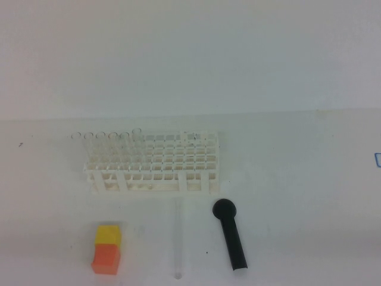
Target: Place the test tubes
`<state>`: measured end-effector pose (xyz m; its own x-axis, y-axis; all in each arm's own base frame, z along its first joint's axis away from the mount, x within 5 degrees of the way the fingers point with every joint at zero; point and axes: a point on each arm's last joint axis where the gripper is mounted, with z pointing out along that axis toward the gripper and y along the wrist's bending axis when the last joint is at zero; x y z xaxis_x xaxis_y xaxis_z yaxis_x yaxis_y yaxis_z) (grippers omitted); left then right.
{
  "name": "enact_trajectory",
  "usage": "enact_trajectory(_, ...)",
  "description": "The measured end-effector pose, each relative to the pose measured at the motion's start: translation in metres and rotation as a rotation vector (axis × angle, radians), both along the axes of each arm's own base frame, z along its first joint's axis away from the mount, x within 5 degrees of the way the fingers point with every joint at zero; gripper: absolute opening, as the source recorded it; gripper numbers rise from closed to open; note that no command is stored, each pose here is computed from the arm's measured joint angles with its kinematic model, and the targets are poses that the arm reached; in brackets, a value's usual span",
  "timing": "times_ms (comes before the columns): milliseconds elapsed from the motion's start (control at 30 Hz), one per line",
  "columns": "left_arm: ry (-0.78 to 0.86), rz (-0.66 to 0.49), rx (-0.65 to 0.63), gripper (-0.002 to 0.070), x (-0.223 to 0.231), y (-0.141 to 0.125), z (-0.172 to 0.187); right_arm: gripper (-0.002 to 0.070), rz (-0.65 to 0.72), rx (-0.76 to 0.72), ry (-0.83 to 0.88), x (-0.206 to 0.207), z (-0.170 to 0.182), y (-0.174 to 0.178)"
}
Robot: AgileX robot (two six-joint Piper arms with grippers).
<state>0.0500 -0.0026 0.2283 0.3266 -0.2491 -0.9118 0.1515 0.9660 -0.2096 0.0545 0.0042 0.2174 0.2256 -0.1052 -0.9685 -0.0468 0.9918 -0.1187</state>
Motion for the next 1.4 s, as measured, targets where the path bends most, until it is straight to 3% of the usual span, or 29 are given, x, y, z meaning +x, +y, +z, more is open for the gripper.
enact_trajectory(167,-0.027,-0.067,-0.165,-0.0001,-0.003,0.0,0.012,-0.0001,0.003,0.01,-0.061,-0.001,0.005,0.0)
enact_trajectory(300,0.035,-0.081,-0.135,-0.0001,-0.013,-0.001,0.049,-0.0001,-0.002,-0.006,-0.032,-0.003,0.014,0.0)
enact_trajectory(467,0.325,-0.064,-0.077,-0.0001,-0.017,-0.002,0.087,-0.0001,-0.011,-0.022,0.046,-0.016,0.058,-0.002)
enact_trajectory(533,0.484,-0.056,-0.043,-0.0001,-0.015,-0.002,0.095,-0.0001,-0.014,-0.029,0.129,-0.017,0.07,-0.002)
enact_trajectory(633,0.593,-0.065,0.015,-0.0001,-0.009,-0.005,0.103,-0.0001,-0.014,-0.036,0.313,-0.014,0.079,-0.002)
enact_trajectory(767,0.627,-0.087,-0.063,-0.0001,0.004,-0.008,0.101,-0.0001,0.025,0.005,0.542,-0.007,0.085,0.002)
enact_trajectory(900,0.766,-0.173,-0.1,-0.0001,0.022,-0.018,0.09,-0.0001,0.11,0.116,0.585,-0.004,0.093,0.01)
enact_trajectory(1033,0.95,-0.392,-0.061,0.0001,0.051,-0.041,0.076,-0.0001,0.138,0.156,0.573,-0.004,0.096,0.013)
enact_trajectory(1133,0.971,-0.586,-0.072,0.0001,0.073,-0.059,0.071,-0.0001,0.139,0.154,0.588,-0.005,0.095,0.013)
enact_trajectory(1200,0.953,-0.658,-0.068,0.0001,0.088,-0.066,0.068,-0.0001,0.141,0.152,0.602,-0.005,0.094,0.013)
enact_trajectory(1400,0.957,-0.562,0.034,0.0021,0.127,-0.08,0.044,-0.0001,0.127,0.11,0.612,-0.005,0.092,0.012)
